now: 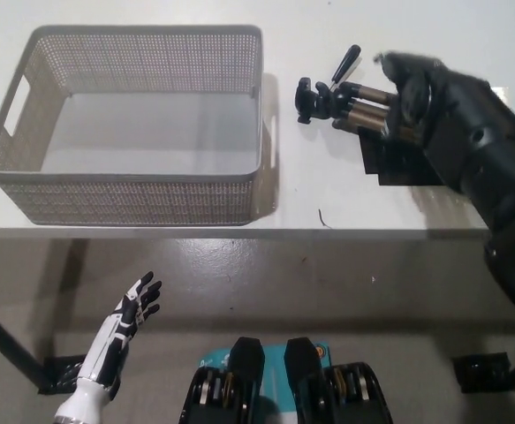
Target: The robot uses its right hand to pick the tripod on the desk and places it into a rectangular container on the left.
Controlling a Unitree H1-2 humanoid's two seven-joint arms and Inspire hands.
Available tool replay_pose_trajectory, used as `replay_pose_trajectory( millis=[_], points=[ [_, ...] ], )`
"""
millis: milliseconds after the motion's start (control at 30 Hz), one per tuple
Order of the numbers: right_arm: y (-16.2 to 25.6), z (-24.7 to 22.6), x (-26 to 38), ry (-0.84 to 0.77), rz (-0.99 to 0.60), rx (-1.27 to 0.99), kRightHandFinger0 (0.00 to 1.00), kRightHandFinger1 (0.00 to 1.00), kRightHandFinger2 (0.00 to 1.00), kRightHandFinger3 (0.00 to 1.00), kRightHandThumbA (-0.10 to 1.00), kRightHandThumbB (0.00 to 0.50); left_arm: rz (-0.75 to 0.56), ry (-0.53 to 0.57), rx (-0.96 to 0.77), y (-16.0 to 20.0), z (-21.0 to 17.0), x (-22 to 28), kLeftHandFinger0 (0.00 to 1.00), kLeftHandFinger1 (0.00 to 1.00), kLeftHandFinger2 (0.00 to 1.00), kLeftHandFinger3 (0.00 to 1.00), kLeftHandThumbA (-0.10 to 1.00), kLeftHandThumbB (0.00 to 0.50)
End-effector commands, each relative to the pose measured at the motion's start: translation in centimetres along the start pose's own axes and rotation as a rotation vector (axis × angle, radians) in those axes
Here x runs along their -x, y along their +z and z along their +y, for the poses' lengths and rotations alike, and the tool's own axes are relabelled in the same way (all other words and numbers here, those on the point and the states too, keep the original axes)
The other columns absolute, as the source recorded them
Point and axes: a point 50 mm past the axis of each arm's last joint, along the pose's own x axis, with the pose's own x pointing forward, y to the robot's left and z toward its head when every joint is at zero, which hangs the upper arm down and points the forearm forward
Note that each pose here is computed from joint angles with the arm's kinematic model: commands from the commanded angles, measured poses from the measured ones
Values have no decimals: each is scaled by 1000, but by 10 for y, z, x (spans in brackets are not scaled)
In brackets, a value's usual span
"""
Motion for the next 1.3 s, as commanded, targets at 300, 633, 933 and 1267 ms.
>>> replay_pose_trajectory(
  millis=[300,633,933,1267],
  points=[
    [-78,62,-5,113,166,-36,1000,1000,1000,1000,1000,500,-60,-13,-27,7,4,-1,1000,1000,1000,1000,1000,500],
    [-76,65,-6,-117,49,-69,226,347,456,636,-97,198,-69,-24,-30,10,4,-7,1000,1000,1000,1000,1000,500],
    [-68,45,-5,-209,-25,-141,167,331,429,385,-100,203,-73,-32,-38,11,5,-9,1000,1000,1000,1000,1000,500],
    [-54,29,-3,-300,-136,-135,1,276,566,517,-100,202,-63,-31,-21,9,4,-8,1000,1000,1000,1000,1000,500]
  ],
)
